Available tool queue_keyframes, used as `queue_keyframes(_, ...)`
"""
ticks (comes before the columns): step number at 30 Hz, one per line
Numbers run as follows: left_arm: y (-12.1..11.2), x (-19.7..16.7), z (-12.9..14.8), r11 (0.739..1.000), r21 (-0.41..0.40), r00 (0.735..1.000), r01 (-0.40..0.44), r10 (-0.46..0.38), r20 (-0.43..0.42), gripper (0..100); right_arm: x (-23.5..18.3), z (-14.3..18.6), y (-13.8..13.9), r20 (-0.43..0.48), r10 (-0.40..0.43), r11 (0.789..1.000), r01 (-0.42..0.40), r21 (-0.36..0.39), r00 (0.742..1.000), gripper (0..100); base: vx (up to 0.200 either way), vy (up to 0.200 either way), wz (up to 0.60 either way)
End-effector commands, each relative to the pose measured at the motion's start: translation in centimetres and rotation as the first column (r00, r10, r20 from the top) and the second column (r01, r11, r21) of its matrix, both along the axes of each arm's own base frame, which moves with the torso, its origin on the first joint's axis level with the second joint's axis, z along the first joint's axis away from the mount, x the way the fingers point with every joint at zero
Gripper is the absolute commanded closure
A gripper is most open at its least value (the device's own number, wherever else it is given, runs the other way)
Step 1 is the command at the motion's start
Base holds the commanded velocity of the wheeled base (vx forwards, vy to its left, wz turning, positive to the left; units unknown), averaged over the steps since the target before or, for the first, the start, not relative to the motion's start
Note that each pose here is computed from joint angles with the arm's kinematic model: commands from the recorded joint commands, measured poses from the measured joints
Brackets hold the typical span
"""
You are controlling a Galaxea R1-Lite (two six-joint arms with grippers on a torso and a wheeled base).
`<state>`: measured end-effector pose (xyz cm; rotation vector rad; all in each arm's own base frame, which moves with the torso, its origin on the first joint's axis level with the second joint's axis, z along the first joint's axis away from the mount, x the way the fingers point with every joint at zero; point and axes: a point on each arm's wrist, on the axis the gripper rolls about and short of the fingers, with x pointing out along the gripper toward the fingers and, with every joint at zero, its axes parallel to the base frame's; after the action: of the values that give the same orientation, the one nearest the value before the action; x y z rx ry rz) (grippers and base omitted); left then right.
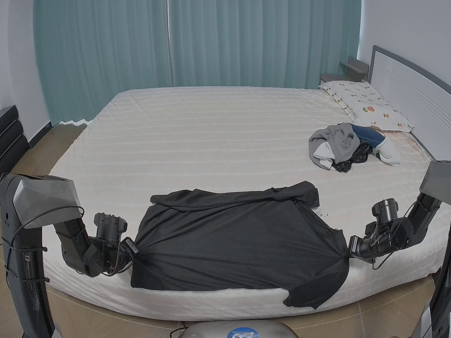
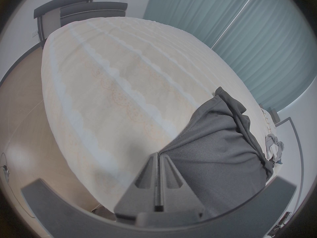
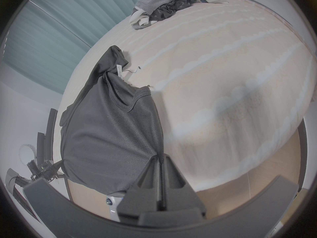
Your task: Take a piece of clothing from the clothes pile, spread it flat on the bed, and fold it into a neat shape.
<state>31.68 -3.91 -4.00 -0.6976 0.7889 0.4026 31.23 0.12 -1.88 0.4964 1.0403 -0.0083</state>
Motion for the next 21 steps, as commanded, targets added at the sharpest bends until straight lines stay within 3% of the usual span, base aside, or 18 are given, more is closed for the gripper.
queue_keyframes(1, 0.0, 0.1, 0.1, 1.0, -0.003, 1.0, 0.0, 0.0, 0.005, 100, -1.2, 1.5, -0.1, 0.006, -0.007, 1.0, 0.007, -0.018, 1.0, 100, 0.0, 0.0, 0.0)
queue_keyframes(10, -0.2, -0.2, 0.2, 1.0, -0.005, 1.0, 0.009, -0.009, 0.0, 100, -1.6, 0.9, -0.5, -0.053, 0.042, 0.997, -0.046, -0.065, 0.998, 100, 0.0, 0.0, 0.0)
queue_keyframes(11, -0.2, -0.2, 0.3, 1.0, -0.007, 1.0, 0.01, -0.01, 0.003, 100, -1.5, 0.9, -0.5, -0.049, 0.041, 0.997, -0.044, -0.065, 0.998, 0, 0.0, 0.0, 0.0)
queue_keyframes(12, -0.3, -0.2, 0.3, 1.0, -0.013, 1.0, 0.017, -0.017, 0.003, 0, -1.3, 0.9, -0.5, -0.045, 0.039, 0.997, -0.041, -0.063, 0.998, 0, 0.0, 0.0, 0.0)
queue_keyframes(17, -0.1, 0.0, 1.0, 0.999, -0.029, 0.999, 0.015, -0.015, 0.028, 0, -1.0, 1.4, -0.4, -0.013, 0.04, 0.998, -0.041, -0.051, 0.999, 0, 0.0, 0.0, 0.0)
queue_keyframes(21, 1.1, -0.5, 2.6, 0.993, -0.103, 0.996, 0.052, -0.043, 0.08, 0, -0.8, 2.2, -0.5, 0.024, 0.013, 1.0, -0.012, -0.023, 1.0, 0, 0.0, 0.0, 0.0)
